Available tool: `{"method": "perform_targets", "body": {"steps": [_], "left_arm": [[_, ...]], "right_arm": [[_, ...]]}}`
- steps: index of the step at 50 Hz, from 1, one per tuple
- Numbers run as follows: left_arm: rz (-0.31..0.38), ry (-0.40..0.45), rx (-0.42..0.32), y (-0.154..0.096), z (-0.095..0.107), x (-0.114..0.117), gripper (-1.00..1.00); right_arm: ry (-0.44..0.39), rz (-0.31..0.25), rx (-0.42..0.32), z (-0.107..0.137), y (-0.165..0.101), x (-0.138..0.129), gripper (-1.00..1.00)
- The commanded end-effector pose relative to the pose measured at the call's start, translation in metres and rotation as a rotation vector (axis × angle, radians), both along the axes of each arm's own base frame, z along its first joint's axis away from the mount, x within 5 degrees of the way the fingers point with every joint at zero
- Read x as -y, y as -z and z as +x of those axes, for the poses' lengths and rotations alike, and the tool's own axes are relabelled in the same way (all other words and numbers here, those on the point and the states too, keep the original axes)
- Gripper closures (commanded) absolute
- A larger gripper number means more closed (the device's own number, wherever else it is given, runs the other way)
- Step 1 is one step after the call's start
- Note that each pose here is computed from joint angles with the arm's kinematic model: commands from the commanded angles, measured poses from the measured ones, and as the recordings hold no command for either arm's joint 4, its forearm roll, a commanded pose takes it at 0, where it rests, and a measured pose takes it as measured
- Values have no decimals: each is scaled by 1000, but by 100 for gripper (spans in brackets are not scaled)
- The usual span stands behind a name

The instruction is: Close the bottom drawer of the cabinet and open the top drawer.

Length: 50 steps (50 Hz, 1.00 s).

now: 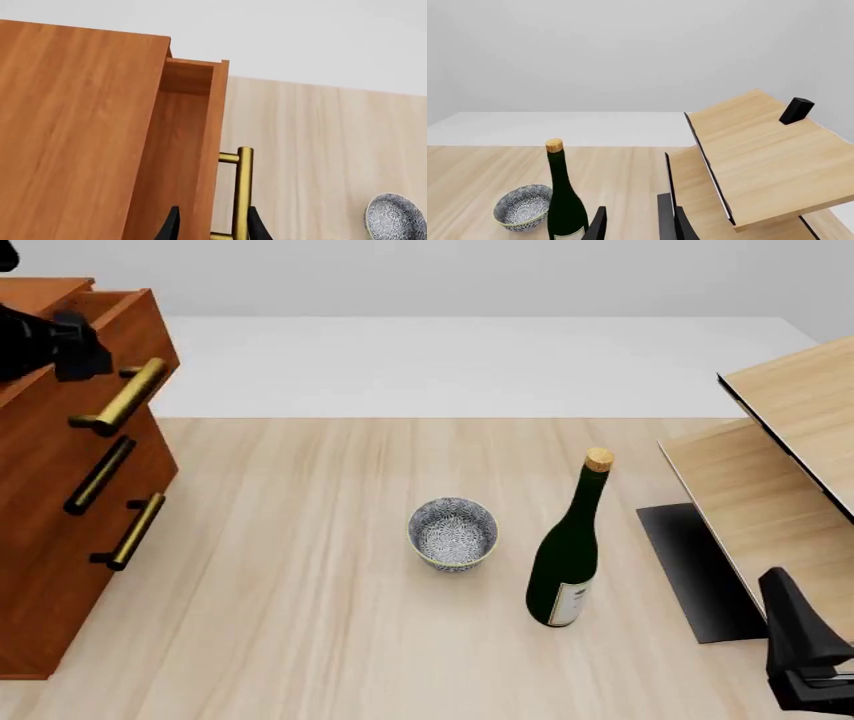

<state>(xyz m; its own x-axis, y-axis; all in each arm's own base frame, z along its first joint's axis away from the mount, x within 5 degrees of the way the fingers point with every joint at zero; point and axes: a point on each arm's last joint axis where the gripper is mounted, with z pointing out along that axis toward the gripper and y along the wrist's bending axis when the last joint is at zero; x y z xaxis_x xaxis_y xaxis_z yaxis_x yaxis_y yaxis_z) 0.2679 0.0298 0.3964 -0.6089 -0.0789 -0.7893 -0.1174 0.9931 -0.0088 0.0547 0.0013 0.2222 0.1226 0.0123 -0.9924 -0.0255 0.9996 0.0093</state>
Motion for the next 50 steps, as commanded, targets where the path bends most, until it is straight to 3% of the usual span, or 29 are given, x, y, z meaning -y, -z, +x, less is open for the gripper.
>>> {"method": "perform_targets", "body": {"steps": [1, 15, 50], "left_arm": [[-13, 3, -25, 12, 3, 2, -100], [-19, 15, -42, 23, 7, 7, -100], [-23, 201, -43, 25, 1, 59, -100]], "right_arm": [[0, -1, 0, 0, 0, 0, -100], [2, 1, -1, 0, 1, 0, -100], [7, 2, 0, 0, 0, 0, -100]]}}
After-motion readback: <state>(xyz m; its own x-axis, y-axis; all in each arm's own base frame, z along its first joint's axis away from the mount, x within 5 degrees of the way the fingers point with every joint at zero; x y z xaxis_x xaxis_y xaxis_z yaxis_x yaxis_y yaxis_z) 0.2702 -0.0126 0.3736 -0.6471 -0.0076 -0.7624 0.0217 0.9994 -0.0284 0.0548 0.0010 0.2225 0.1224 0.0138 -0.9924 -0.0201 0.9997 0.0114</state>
